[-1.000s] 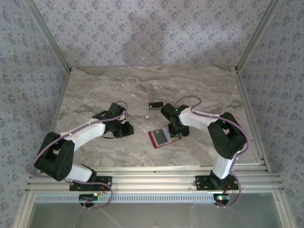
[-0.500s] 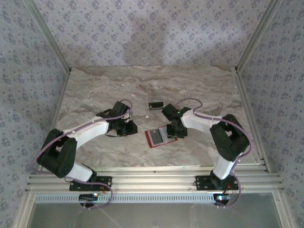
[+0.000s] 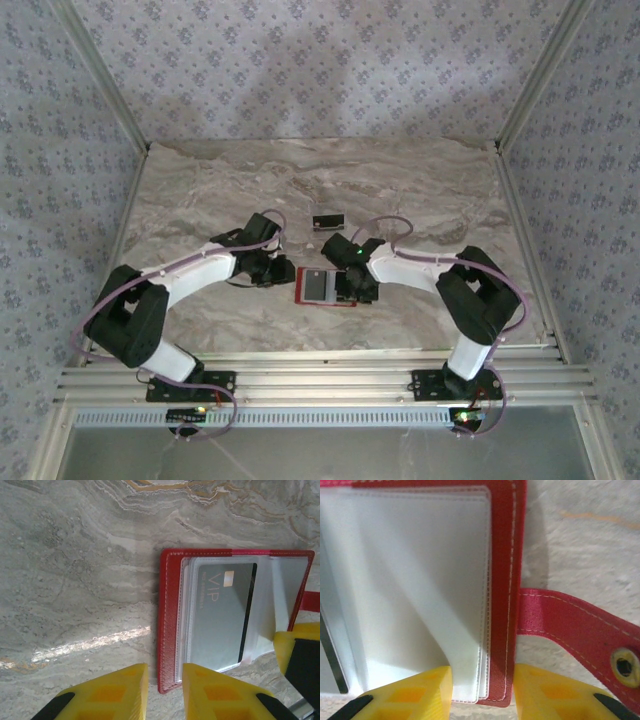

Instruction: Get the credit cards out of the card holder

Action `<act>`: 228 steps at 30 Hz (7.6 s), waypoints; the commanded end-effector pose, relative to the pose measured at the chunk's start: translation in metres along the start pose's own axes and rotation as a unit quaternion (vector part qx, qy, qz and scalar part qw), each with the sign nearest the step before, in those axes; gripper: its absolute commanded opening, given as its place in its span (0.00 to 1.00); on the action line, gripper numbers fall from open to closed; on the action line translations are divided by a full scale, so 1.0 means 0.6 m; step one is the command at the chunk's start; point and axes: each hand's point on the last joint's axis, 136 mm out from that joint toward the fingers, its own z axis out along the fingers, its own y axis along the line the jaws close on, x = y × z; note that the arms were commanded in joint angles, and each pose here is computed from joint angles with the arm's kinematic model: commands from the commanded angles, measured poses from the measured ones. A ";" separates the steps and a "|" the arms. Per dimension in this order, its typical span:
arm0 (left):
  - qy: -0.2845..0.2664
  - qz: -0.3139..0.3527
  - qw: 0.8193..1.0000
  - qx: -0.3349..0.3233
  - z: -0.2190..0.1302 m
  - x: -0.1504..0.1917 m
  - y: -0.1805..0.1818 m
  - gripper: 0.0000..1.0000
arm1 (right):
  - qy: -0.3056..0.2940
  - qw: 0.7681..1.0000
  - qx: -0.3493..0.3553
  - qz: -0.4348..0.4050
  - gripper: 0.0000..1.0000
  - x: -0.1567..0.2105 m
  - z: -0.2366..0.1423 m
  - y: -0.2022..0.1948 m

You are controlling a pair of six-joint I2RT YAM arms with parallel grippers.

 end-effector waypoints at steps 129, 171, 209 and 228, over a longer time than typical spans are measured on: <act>0.091 0.033 0.991 -0.096 0.081 0.025 0.019 0.10 | 0.042 0.953 -0.299 -0.026 0.21 -0.068 0.026 0.118; 0.065 0.031 0.995 -0.076 0.049 0.012 -0.009 0.20 | -0.044 0.964 -0.259 -0.029 0.00 -0.086 -0.073 0.039; -0.001 -0.038 0.997 -0.065 -0.027 -0.017 0.075 0.26 | -0.115 0.694 0.010 -0.710 0.00 -0.281 -0.154 0.056; -0.005 -0.052 0.997 -0.061 -0.031 -0.017 0.084 0.26 | -0.072 0.631 0.022 -0.772 0.00 -0.311 -0.124 0.099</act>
